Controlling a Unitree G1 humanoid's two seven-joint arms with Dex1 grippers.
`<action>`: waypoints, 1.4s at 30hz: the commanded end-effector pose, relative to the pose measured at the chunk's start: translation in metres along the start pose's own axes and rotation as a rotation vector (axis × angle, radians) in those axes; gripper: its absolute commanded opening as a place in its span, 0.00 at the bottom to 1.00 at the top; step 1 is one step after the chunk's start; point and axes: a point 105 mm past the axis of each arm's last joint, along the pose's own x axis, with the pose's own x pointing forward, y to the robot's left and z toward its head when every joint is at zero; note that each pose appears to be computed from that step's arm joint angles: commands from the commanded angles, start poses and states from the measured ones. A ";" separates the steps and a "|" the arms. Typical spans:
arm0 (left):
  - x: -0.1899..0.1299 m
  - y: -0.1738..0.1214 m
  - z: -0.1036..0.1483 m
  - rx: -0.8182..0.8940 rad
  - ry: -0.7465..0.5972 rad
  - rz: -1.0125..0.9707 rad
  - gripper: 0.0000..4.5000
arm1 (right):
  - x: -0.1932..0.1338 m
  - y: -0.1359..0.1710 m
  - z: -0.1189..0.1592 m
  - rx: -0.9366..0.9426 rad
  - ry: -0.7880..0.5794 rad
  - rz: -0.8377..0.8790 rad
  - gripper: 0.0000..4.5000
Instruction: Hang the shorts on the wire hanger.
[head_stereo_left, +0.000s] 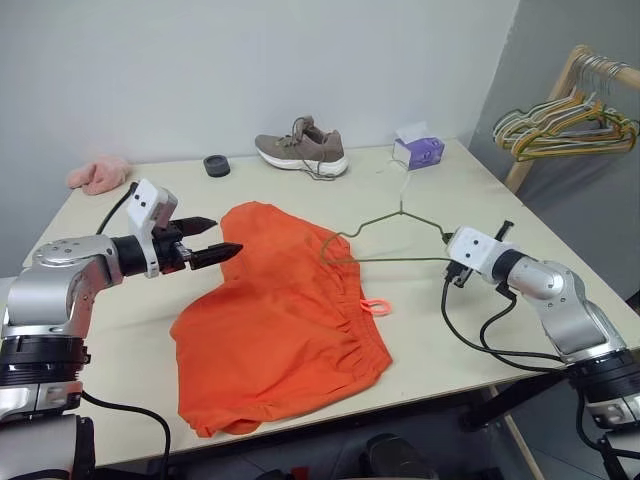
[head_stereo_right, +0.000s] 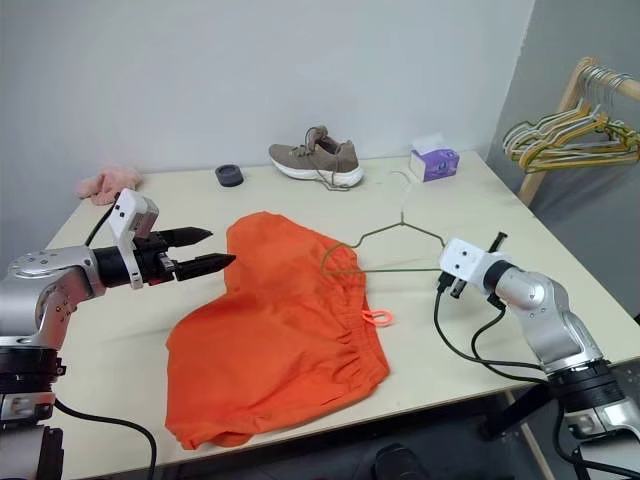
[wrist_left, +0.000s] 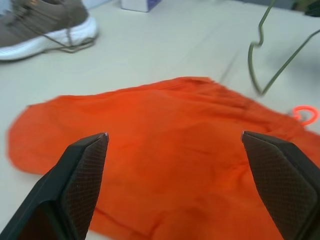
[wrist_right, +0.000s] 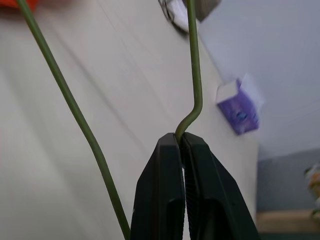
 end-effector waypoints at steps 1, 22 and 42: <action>0.002 -0.022 0.010 -0.013 0.004 -0.125 1.00 | 0.002 -0.016 0.040 -0.187 -0.139 -0.035 0.01; 0.041 -0.078 -0.027 -0.049 0.135 -0.386 0.76 | 0.010 -0.023 0.121 -0.278 -0.403 -0.070 0.00; 0.043 -0.072 -0.038 0.021 0.197 -0.298 0.00 | 0.000 -0.003 0.142 -0.248 -0.515 0.027 0.38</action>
